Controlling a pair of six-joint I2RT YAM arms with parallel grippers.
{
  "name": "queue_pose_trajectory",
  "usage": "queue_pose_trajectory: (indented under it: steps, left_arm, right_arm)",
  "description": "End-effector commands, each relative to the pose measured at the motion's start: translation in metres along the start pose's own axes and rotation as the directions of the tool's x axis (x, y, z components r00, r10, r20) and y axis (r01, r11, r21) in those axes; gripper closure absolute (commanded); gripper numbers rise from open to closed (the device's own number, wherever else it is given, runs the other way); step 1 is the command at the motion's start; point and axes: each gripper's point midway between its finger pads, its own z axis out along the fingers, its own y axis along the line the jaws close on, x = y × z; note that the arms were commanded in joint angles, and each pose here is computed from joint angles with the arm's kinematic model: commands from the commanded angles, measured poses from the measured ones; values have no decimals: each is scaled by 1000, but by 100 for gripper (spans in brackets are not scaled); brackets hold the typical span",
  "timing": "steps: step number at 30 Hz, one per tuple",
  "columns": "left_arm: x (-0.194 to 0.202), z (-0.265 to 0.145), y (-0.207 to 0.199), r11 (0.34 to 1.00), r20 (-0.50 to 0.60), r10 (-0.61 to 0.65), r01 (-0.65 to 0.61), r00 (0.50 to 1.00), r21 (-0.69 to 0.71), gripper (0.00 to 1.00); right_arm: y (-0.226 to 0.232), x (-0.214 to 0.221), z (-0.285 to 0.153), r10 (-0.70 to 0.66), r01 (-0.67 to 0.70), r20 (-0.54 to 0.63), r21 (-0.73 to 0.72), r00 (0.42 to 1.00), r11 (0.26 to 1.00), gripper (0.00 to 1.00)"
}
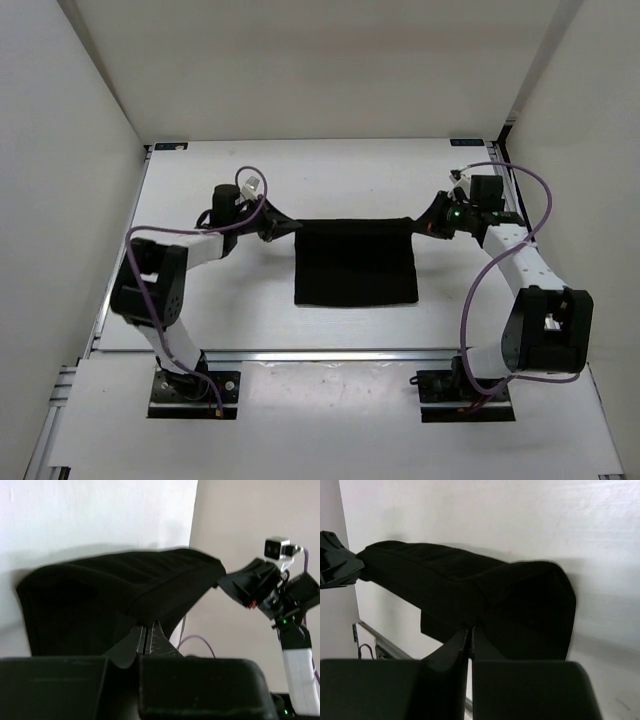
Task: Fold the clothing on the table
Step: Flatten the skirt out, then fold the skirt
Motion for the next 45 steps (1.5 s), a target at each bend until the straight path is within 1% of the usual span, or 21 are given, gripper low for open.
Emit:
queue_pose_trajectory:
  steps: [1,2,4,6,7,9,11,12,14,15,17,21,22,24,26,31,35,37,41,43,45]
  left_arm:
    - [-40,15,-54,985,87,106,-117,991,130,100]
    - [-42,23,-48,987,79,95,-104,992,121,100]
    - [-42,29,-51,986,52,86,-92,995,138,100]
    - [-29,30,-50,986,21,79,-81,997,144,100]
    - [-23,30,-42,989,14,67,-69,998,129,100]
    - [-8,24,-40,990,3,77,-76,997,120,100]
    - [17,17,-18,996,-27,48,-46,998,80,100]
    - [24,14,-20,995,-29,59,-56,998,81,100]
    - [48,7,1,999,-61,38,-35,997,35,100]
    - [52,2,1,998,-57,62,-60,996,28,100]
    - [63,-3,19,997,-67,63,-65,996,-30,100]
    - [82,-12,40,997,-108,42,-49,993,-66,100]
    - [85,-13,42,996,-117,41,-50,992,-74,100]
    - [94,-15,53,993,-142,36,-52,989,-109,100]
    - [99,-16,51,992,-157,54,-71,986,-105,99]
    - [116,-21,62,983,-200,66,-97,978,-153,100]
    - [132,-26,76,972,-237,58,-109,970,-208,99]
    - [141,-27,83,966,-262,63,-125,963,-226,99]
    - [146,-33,94,952,-267,53,-130,962,-278,98]
    - [144,-33,95,943,-263,94,-171,960,-285,91]
    - [147,-38,105,920,-275,96,-191,957,-343,86]
  right_arm:
    - [13,-60,-14,-125,132,172,-31,977,991,100]
    - [12,-62,-14,-128,134,175,-27,976,991,100]
    - [8,-60,-15,-103,110,154,-39,983,993,100]
    - [3,-52,-15,-75,81,123,-39,990,996,100]
    - [1,-43,-13,-67,70,95,-34,993,997,99]
    - [-9,-26,-13,-38,38,50,-14,998,999,100]
    - [-25,-1,-12,-20,20,-8,43,1000,999,100]
    - [-33,13,-9,-6,8,-41,65,999,998,100]
    - [-42,32,-11,29,-21,-91,90,995,996,100]
    - [-46,43,-10,45,-34,-117,97,992,995,99]
    - [-53,62,-11,76,-55,-166,123,983,991,100]
    - [-54,90,-14,105,-74,-235,136,966,988,100]
    - [-53,95,-15,93,-60,-248,135,964,989,100]
    - [-55,102,-18,112,-70,-271,160,956,985,99]
    - [-53,105,-20,111,-65,-293,160,950,985,100]
    - [-60,117,-23,130,-55,-343,220,930,974,100]
    - [-64,127,-23,179,-93,-376,238,909,967,100]
    - [-68,137,-22,186,-79,-406,266,895,961,100]
    - [-71,150,-21,185,-54,-451,287,873,956,100]
    - [-73,152,-20,199,-61,-457,298,867,952,100]
    - [-77,156,-18,214,-65,-467,314,858,947,100]
